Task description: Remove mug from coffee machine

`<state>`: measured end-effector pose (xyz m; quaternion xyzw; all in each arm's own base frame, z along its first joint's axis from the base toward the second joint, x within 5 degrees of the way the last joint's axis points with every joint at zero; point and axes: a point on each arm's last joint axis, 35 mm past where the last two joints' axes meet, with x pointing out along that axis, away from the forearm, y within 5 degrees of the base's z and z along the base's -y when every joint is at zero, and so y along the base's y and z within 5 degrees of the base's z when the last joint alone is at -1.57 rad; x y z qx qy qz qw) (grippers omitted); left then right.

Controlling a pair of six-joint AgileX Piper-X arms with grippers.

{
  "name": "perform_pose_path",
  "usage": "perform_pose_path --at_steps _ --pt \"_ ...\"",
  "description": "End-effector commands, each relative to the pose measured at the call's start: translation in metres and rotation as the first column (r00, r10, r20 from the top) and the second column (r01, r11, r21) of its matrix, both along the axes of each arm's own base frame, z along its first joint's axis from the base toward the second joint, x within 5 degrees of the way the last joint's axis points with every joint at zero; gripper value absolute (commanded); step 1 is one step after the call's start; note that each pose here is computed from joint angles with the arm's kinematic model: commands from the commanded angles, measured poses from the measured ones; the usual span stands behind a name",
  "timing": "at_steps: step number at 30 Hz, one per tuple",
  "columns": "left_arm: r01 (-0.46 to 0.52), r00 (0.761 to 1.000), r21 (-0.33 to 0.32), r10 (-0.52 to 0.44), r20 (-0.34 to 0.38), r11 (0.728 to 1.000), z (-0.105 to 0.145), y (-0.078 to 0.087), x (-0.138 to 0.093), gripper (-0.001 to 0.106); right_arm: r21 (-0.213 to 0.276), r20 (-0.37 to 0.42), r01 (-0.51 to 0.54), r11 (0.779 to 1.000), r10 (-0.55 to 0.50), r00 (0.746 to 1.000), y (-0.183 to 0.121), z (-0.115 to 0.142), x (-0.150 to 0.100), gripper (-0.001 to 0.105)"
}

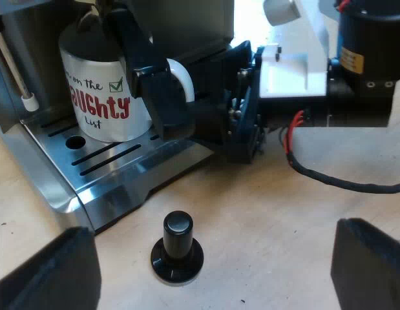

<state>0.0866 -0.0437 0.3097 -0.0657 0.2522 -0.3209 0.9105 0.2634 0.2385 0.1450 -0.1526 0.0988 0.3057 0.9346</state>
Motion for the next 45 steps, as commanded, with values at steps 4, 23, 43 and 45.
perform_pose_path --at_steps 4,23,43,45 --pt "0.010 1.000 -0.013 -0.009 0.020 1.000 0.003 -0.001 -0.001 0.079 0.018 0.022 -0.007 1.000 0.006 1.000 0.005 0.002 0.005 0.070" --pt "0.010 1.000 -0.013 -0.009 0.020 1.000 0.003 -0.001 -0.001 0.079 0.033 0.047 0.016 0.999 -0.018 0.999 0.014 0.002 0.017 0.070" --pt "0.010 1.000 -0.013 -0.009 0.020 1.000 0.003 -0.001 -0.001 0.079 0.033 0.047 0.016 0.999 -0.018 0.999 0.014 0.002 0.017 0.010" --pt "0.010 1.000 -0.013 -0.009 0.020 1.000 0.003 -0.001 -0.001 0.079 0.033 0.047 0.016 0.999 -0.018 0.999 0.014 0.002 0.017 0.006"
